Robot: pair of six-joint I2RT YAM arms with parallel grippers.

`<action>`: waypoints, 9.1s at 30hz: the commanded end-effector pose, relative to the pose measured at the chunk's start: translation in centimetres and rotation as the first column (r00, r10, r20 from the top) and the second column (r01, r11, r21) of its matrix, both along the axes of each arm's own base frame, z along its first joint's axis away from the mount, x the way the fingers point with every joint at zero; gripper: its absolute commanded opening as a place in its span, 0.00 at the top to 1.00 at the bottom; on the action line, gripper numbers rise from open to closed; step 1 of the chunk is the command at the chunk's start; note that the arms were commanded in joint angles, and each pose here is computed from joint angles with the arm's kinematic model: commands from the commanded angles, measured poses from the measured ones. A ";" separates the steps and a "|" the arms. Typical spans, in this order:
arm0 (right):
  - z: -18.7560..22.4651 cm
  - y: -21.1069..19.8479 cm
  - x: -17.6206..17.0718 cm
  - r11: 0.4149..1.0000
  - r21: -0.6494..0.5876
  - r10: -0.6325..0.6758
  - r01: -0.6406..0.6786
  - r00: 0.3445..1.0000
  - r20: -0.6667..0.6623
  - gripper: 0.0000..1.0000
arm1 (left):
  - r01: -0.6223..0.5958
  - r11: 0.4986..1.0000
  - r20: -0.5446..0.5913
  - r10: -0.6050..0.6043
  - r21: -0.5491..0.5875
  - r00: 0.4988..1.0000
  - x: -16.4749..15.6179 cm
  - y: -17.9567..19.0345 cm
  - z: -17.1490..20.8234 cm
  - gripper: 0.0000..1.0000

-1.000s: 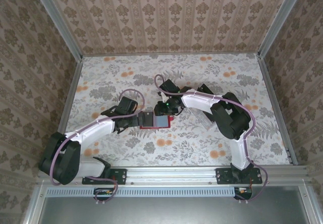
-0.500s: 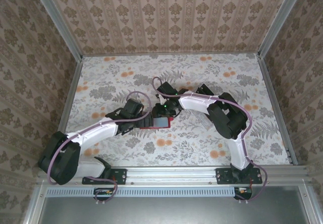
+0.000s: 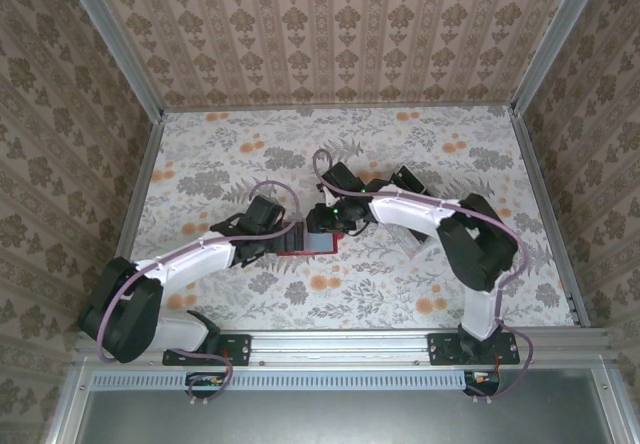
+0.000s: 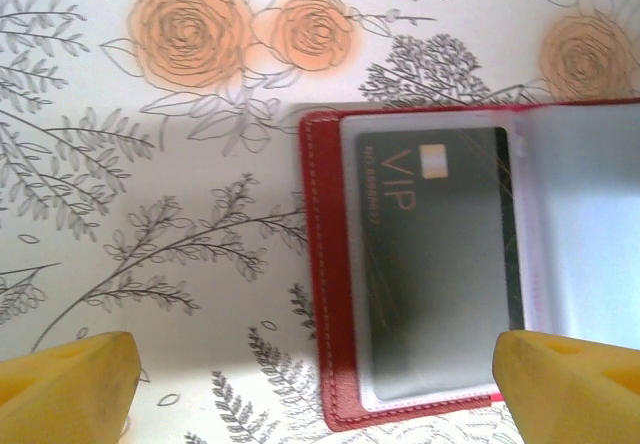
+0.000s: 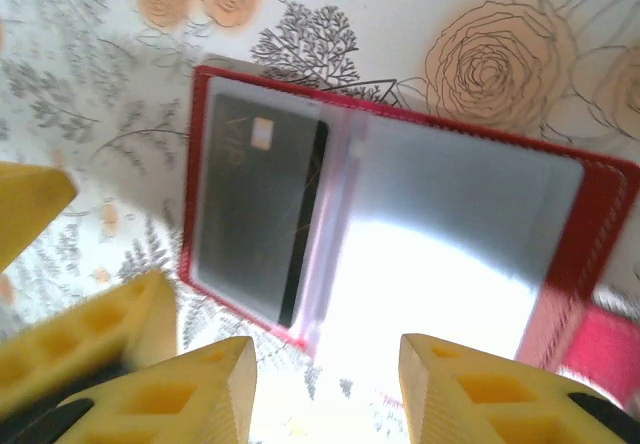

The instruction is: Put the credit cards into the card holder

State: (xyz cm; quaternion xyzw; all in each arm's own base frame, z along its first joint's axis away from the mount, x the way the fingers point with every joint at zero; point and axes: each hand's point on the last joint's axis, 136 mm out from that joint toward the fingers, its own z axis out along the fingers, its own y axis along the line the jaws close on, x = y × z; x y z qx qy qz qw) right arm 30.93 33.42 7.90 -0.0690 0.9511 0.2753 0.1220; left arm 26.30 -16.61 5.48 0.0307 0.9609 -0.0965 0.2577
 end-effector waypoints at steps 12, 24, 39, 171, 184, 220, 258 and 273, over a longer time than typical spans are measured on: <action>-3.6 -2.0 -5.7 0.986 -0.113 -0.128 0.121 0.990 -0.057 0.56 | -0.069 0.998 -0.016 0.069 -0.011 0.997 1.2 3.3 0.5 0.00; -4.3 -1.5 -4.7 0.983 -0.147 -0.121 0.113 0.991 -0.049 0.56 | -0.076 0.997 -0.026 0.075 -0.021 0.997 1.3 3.8 0.0 0.00; -4.2 -0.8 -3.2 0.985 -0.143 -0.109 0.101 0.993 -0.047 0.57 | -0.077 0.997 -0.043 0.076 -0.024 0.996 1.2 3.7 -0.8 0.00; -2.8 -0.4 3.8 0.996 -0.071 -0.055 0.055 0.998 -0.004 0.57 | -0.044 0.998 -0.065 0.042 -0.033 0.997 0.4 1.7 -1.7 0.00; -6.0 1.1 2.5 0.998 -0.046 -0.046 0.042 0.996 -0.083 0.58 | 0.011 1.000 -0.030 -0.011 -0.023 0.999 0.1 0.1 -1.1 0.00; -6.0 2.9 2.5 0.999 -0.019 -0.033 0.031 0.994 -0.100 0.57 | 0.132 0.990 0.071 -0.129 -0.041 0.989 0.5 -5.2 -1.7 0.00; -4.6 -1.0 2.0 0.983 -0.017 -0.186 0.185 0.979 -0.080 0.51 | 0.082 0.997 0.017 -0.082 -0.002 0.997 -0.9 -3.5 -5.0 0.00; -6.6 -0.5 1.3 0.985 -0.060 -0.171 0.164 0.978 -0.121 0.51 | 0.081 0.997 0.015 -0.081 -0.003 0.997 -0.8 -3.6 -5.1 0.00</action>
